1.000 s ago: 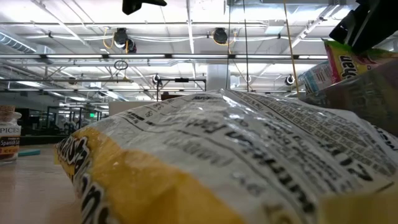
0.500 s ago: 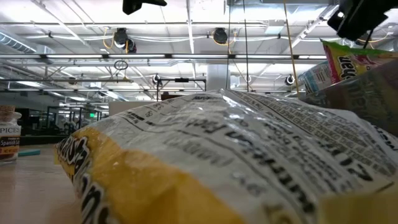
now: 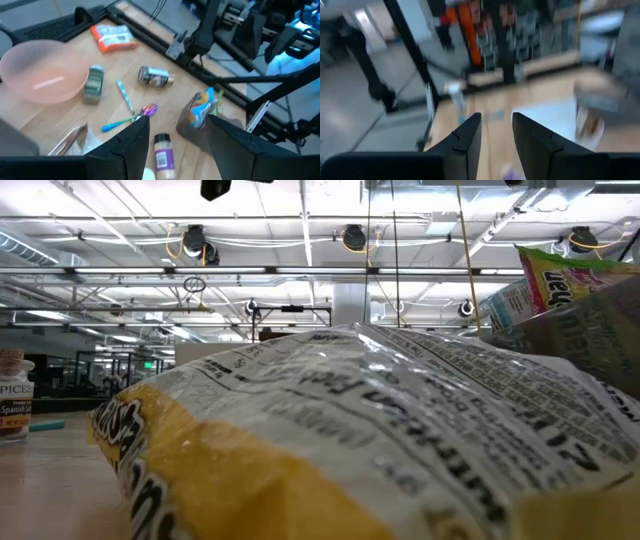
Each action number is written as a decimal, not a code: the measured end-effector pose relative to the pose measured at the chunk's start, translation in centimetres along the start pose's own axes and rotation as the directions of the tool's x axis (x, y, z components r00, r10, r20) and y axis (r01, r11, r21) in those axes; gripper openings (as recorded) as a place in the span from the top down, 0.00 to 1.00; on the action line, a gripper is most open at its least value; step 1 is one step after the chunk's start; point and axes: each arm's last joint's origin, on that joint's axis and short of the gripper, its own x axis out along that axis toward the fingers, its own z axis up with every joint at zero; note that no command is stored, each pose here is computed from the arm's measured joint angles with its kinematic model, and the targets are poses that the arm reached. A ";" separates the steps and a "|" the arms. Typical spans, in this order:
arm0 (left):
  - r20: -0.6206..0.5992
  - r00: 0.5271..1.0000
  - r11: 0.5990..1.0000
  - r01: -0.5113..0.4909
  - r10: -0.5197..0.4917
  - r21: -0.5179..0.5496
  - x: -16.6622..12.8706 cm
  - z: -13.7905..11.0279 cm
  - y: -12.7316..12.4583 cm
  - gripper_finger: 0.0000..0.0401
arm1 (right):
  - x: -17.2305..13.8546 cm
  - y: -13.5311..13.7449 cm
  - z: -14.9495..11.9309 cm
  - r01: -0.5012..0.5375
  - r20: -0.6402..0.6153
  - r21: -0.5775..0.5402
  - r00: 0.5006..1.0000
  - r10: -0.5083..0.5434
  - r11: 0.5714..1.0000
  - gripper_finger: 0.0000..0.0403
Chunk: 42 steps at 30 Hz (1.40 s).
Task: Pick & Place Food Item
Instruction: Put the brown seasoning bottle into the white bin
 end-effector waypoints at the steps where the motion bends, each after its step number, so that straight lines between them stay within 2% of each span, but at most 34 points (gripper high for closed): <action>1: 0.013 1.000 1.000 0.009 -0.009 0.001 0.0 0.1 -0.1 0.50 | -0.1 -0.2 0.5 0.003 0.044 -0.018 0.999 -0.003 1.000 0.74; 9: 0.152 0.985 0.996 0.074 -0.082 0.058 0.0 1.5 -0.8 0.50 | -0.1 -1.4 3.6 0.091 0.321 -0.096 0.945 -0.056 0.991 0.75; 13: 0.202 0.975 0.994 0.079 -0.093 0.076 0.7 2.0 -1.0 0.50 | 0.0 -2.1 4.5 0.196 0.410 -0.066 0.899 -0.153 0.978 0.75; 18: 0.237 0.965 0.987 0.080 -0.113 0.142 2.2 2.4 -1.1 0.50 | 0.2 -3.0 5.5 0.351 0.505 -0.023 0.812 -0.292 0.936 0.76; 22: 0.263 0.956 0.976 0.073 -0.127 0.204 3.7 2.6 -1.2 0.50 | 0.9 -3.8 5.5 0.457 0.509 0.015 0.762 -0.400 0.889 0.76; 25: 0.307 0.940 0.969 0.077 -0.148 0.233 4.8 3.0 -1.3 0.50 | 1.6 -4.3 5.2 0.514 0.490 0.090 0.723 -0.487 0.853 0.76; 28: 0.351 0.920 0.966 0.087 -0.172 0.245 6.0 3.4 -1.4 0.50 | 2.5 -4.7 4.8 0.550 0.469 0.111 0.705 -0.531 0.828 0.76; 33: 0.405 0.892 0.952 0.079 -0.200 0.297 7.0 3.8 -1.4 0.50 | 4.1 -5.2 4.1 0.556 0.436 0.127 0.713 -0.550 0.821 0.76; 37: 0.407 0.894 0.929 0.028 -0.188 0.368 6.8 4.1 -0.8 0.50 | 4.9 -5.2 3.7 0.548 0.419 0.149 0.719 -0.554 0.823 0.76; 42: 0.351 0.918 0.913 0.027 -0.183 0.406 4.1 4.7 0.7 0.50 | 5.5 -5.2 3.7 0.545 0.439 0.147 0.712 -0.549 0.825 0.76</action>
